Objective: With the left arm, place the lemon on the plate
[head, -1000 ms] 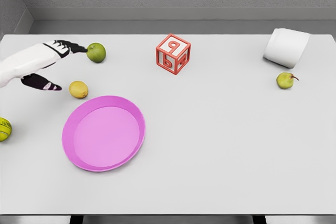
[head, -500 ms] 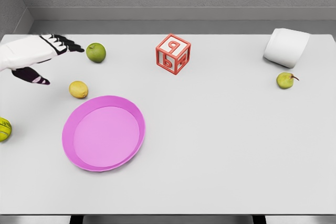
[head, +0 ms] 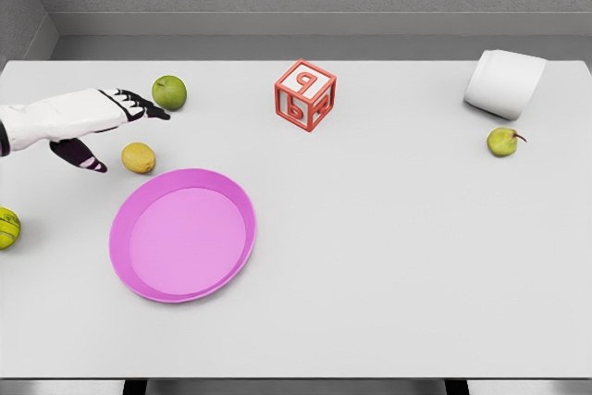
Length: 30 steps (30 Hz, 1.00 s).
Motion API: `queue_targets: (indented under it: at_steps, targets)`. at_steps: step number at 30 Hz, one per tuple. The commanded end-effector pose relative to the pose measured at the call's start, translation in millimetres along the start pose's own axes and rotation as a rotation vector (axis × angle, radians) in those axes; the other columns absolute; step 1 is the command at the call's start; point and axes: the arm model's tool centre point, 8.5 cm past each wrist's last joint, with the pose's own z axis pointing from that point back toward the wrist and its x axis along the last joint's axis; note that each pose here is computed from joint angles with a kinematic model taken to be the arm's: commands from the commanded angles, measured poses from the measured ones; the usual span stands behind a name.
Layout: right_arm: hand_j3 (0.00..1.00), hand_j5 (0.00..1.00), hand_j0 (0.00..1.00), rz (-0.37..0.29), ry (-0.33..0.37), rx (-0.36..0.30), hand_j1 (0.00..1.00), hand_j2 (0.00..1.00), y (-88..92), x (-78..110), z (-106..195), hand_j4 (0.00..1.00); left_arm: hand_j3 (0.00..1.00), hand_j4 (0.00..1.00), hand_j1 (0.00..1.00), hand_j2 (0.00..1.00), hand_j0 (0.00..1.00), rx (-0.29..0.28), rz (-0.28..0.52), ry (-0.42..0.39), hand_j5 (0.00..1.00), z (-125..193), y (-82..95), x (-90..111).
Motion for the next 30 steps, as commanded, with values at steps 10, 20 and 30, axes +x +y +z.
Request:
queue_targets:
  at_steps: [10, 20, 30]
  targets:
    - [1.0, 1.0, 1.0, 0.0, 0.0, -0.001, 1.0, 1.0, 0.0, 0.1, 0.0, 1.0, 1.0, 1.0, 1.0, 1.0, 1.0, -0.097, 0.021, 0.041, 1.0, -22.1, -12.3, -4.1]
    - [1.0, 1.0, 1.0, -0.003, 0.0, 0.0, 1.0, 1.0, 0.0, 0.0, 0.0, 1.0, 1.0, 1.0, 1.0, 1.0, 1.0, -0.121, 0.033, 0.036, 1.0, -31.7, -19.7, -4.8]
    - [1.0, 1.0, 1.0, -0.001, 0.0, -0.001, 1.0, 1.0, -0.1, 0.0, 0.0, 1.0, 1.0, 1.0, 1.0, 1.0, 1.0, -0.147, 0.003, 0.084, 1.0, -33.6, -22.6, -15.9]
